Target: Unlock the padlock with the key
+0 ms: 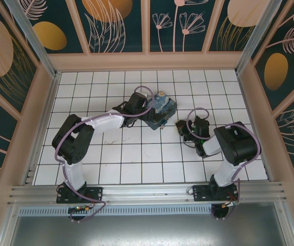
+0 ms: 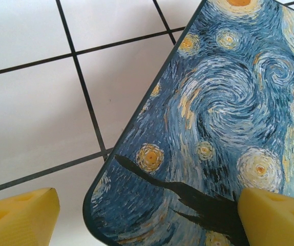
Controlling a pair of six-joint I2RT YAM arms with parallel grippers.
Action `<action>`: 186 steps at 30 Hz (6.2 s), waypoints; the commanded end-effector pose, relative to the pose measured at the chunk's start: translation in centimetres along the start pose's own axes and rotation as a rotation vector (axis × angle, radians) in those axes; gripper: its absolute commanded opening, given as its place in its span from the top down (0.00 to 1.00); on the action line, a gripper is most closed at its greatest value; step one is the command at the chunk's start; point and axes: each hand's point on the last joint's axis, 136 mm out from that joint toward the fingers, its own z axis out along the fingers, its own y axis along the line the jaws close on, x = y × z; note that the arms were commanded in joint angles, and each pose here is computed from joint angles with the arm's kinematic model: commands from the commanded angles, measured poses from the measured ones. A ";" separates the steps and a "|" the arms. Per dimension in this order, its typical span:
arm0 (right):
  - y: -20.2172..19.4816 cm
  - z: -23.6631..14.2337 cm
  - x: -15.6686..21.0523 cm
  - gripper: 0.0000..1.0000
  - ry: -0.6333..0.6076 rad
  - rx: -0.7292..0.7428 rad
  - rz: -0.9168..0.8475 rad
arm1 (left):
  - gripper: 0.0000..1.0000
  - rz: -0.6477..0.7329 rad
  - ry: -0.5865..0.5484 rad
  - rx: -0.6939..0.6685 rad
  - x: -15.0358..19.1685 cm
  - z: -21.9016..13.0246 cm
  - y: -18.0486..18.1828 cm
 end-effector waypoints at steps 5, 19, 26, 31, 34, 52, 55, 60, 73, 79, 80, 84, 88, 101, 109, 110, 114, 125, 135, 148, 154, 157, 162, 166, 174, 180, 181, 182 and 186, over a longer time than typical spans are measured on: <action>2.2 0.2 1.1 0.79 0.015 -0.011 -0.200 | 0.10 0.072 0.291 -0.139 8.9 1.5 4.0; 1.2 2.5 3.3 0.60 0.059 0.086 -0.355 | 0.10 0.068 0.292 -0.131 8.9 1.5 3.8; 0.2 3.8 3.8 0.52 0.049 0.207 -0.456 | 0.10 0.067 0.289 -0.126 8.8 1.5 3.7; -0.9 3.9 3.3 0.55 0.022 0.281 -0.491 | 0.10 0.067 0.291 -0.124 8.9 1.5 3.8; -1.3 4.1 3.1 0.57 0.014 0.298 -0.498 | 0.10 0.068 0.288 -0.122 8.7 1.5 3.7; -2.2 5.5 2.9 1.00 0.020 0.357 -0.467 | 0.11 0.074 0.300 -0.125 9.1 1.9 3.8; -2.1 5.3 2.5 1.00 -0.002 0.363 -0.464 | 0.11 0.074 0.304 -0.124 9.2 1.9 3.8; -0.8 5.4 1.7 1.00 -0.040 0.328 -0.423 | 0.15 0.078 0.320 -0.118 9.8 2.1 3.8; 1.6 5.8 -4.5 1.00 -0.177 0.474 -0.386 | 0.20 0.087 0.349 -0.122 10.6 2.5 3.9; 1.5 4.1 -3.6 1.00 -0.164 0.434 -0.364 | 0.19 0.082 0.344 -0.114 10.3 2.4 3.7; 1.6 3.7 -3.2 1.00 -0.156 0.421 -0.362 | 0.18 0.083 0.342 -0.109 10.2 2.4 3.5; 2.2 2.1 -0.3 1.00 -0.097 0.375 -0.400 | 0.13 0.079 0.313 -0.096 8.6 1.8 3.0; 3.2 0.6 4.3 1.00 0.004 0.324 -0.468 | 0.06 0.065 0.255 -0.069 5.9 0.6 2.2; 4.4 -0.4 20.2 1.00 0.357 0.101 -0.527 | 0.01 -0.036 0.023 0.044 -3.1 -6.6 -0.3; 1.2 0.0 20.5 1.00 0.391 0.137 -0.470 | 0.02 -0.172 -0.153 0.104 -5.9 -13.4 0.8; 0.7 -0.1 20.2 1.00 0.388 0.146 -0.467 | 0.02 -0.190 -0.167 0.109 -5.9 -14.0 1.1; -0.7 -1.3 18.3 0.85 0.348 0.189 -0.447 | 0.01 -0.241 -0.219 0.109 -6.0 -16.3 2.3; 3.2 -6.3 9.7 0.26 0.116 0.160 -0.441 | 0.02 -0.327 -0.356 -0.040 -7.1 -20.5 7.4; 13.9 -13.9 -10.0 0.01 -0.544 0.332 -0.608 | 0.01 -0.360 -0.599 -0.360 -7.7 -22.8 16.7; 5.0 -12.9 -19.2 0.01 -0.792 0.641 -0.834 | 0.01 -0.275 -0.729 -0.641 -3.7 -21.1 26.6; 3.6 -13.5 -18.4 0.01 -0.855 0.565 -0.929 | 0.01 -0.220 -0.686 -0.676 0.3 -19.1 28.6; 2.6 -13.4 -17.2 0.01 -0.844 0.509 -0.985 | 0.01 -0.230 -0.727 -0.645 1.2 -18.9 28.6; 3.9 -13.7 -15.1 0.01 -0.809 0.342 -1.110 | 0.01 -0.176 -0.749 -0.575 2.0 -17.6 27.8; 4.3 -12.8 -14.6 0.01 -0.734 0.271 -1.159 | 0.01 -0.149 -0.770 -0.544 3.3 -16.9 27.3; 2.0 -10.2 -15.9 0.05 -0.676 0.315 -1.156 | 0.01 -0.131 -0.747 -0.494 3.0 -16.0 27.0; 1.8 -10.3 -16.6 0.01 -0.647 0.272 -1.120 | 0.01 -0.141 -0.724 -0.462 2.8 -15.4 27.4; 1.8 -10.2 -16.7 0.01 -0.646 0.281 -1.120 | 0.01 -0.140 -0.724 -0.464 2.8 -15.4 27.4; 1.7 -10.3 -16.7 0.01 -0.666 0.302 -1.119 | 0.01 -0.140 -0.726 -0.463 2.8 -15.5 27.4; 1.6 -12.0 -17.5 0.01 -0.816 0.419 -1.074 | 0.01 -0.141 -0.728 -0.463 2.9 -15.5 27.3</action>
